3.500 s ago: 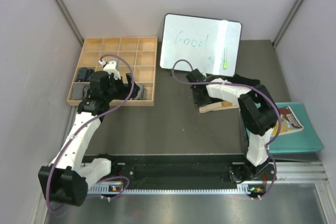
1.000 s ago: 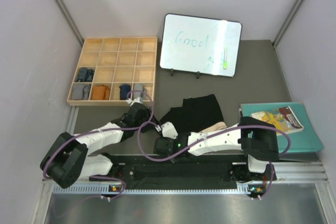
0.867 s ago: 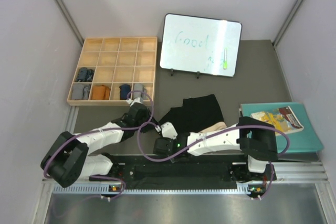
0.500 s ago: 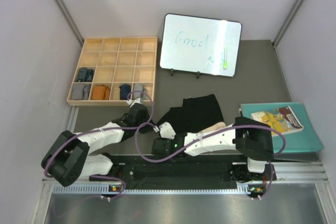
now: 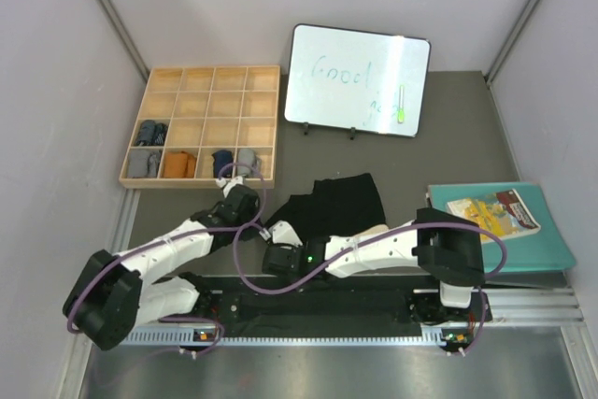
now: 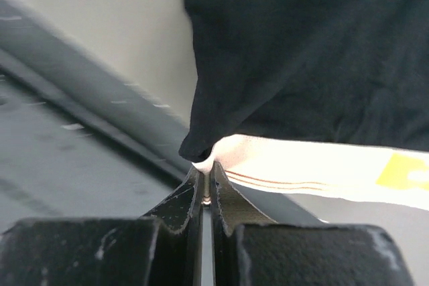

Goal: Roll the underwear
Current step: Fold the underwear at the center of the board.

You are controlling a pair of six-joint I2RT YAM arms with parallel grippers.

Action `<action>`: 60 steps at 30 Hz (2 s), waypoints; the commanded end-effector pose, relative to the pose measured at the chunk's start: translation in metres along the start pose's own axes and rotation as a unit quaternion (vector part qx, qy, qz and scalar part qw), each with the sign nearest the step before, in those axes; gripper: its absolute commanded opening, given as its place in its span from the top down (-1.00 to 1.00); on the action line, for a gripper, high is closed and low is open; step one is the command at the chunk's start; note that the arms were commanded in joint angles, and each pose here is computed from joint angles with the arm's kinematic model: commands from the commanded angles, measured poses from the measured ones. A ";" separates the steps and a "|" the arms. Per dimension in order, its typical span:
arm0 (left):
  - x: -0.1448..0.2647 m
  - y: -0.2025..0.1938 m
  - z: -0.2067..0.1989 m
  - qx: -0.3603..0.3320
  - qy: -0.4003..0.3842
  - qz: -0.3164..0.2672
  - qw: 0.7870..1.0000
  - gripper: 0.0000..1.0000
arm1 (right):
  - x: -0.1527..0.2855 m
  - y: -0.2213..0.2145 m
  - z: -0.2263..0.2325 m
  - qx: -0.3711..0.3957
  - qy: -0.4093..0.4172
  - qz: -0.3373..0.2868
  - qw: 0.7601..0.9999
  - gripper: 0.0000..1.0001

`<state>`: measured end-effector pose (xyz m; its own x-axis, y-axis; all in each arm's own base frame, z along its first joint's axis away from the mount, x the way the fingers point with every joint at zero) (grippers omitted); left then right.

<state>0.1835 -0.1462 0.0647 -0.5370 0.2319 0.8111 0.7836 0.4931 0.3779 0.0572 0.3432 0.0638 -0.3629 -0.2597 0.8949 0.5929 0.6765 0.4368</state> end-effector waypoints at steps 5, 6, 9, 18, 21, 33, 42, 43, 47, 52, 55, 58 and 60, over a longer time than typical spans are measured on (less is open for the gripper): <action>0.045 0.027 -0.017 -0.072 -0.018 -0.037 0.997 1.00 | 0.049 0.045 0.039 -0.024 0.142 -0.048 0.988 1.00; 0.047 0.027 -0.022 -0.078 -0.026 -0.028 0.996 1.00 | 0.053 0.047 0.035 -0.030 0.143 -0.048 0.988 1.00; 0.054 0.032 -0.043 -0.100 -0.052 -0.006 0.994 1.00 | 0.058 0.048 0.016 -0.061 0.156 -0.050 0.985 1.00; 0.036 0.051 -0.117 -0.115 -0.119 0.032 0.986 1.00 | 0.058 0.031 -0.056 -0.169 0.189 -0.046 0.966 1.00; 0.022 0.051 -0.139 -0.126 -0.125 0.047 0.983 1.00 | 0.054 0.019 -0.082 -0.208 0.183 -0.039 0.960 1.00; -0.030 0.035 -0.217 -0.174 -0.141 0.091 0.970 1.00 | 0.045 -0.026 -0.144 -0.301 0.144 -0.011 0.943 1.00; -0.050 0.021 -0.243 -0.200 -0.145 0.106 0.963 1.00 | 0.045 -0.044 -0.160 -0.322 0.102 0.006 0.941 1.00; -0.051 0.020 -0.245 -0.203 -0.146 0.106 0.963 1.00 | 0.045 -0.048 -0.161 -0.324 0.097 0.011 0.941 1.00; -0.058 0.013 -0.252 -0.212 -0.145 0.114 0.960 1.00 | 0.044 -0.056 -0.168 -0.338 0.088 0.013 0.937 1.00; -0.066 0.005 -0.263 -0.225 -0.146 0.118 0.956 1.00 | 0.042 -0.063 -0.175 -0.351 0.078 0.016 0.933 1.00; -0.070 0.001 -0.266 -0.231 -0.144 0.121 0.955 1.00 | 0.043 -0.066 -0.178 -0.354 0.069 0.017 0.932 1.00; -0.075 -0.001 -0.266 -0.236 -0.141 0.123 0.954 1.00 | 0.042 -0.070 -0.179 -0.358 0.063 0.022 0.931 1.00; -0.079 -0.003 -0.265 -0.238 -0.140 0.126 0.953 1.00 | 0.040 -0.073 -0.180 -0.360 0.058 0.026 0.931 1.00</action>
<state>0.3022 -0.3806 0.1111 -0.3191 0.5226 0.7906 0.9254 -0.0082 0.3789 0.1275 0.1677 0.0868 -0.2392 -0.3668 0.8990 0.9546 0.0806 0.2869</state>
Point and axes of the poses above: each gripper's point midway between its finger pads, its own x axis back along the fingers, its own z axis along the line the jaws close on, y = z × x, the point moved 5 cm from there along x, back along the fingers, and after that the axes turned 8 degrees about x, right-handed, at the moved point
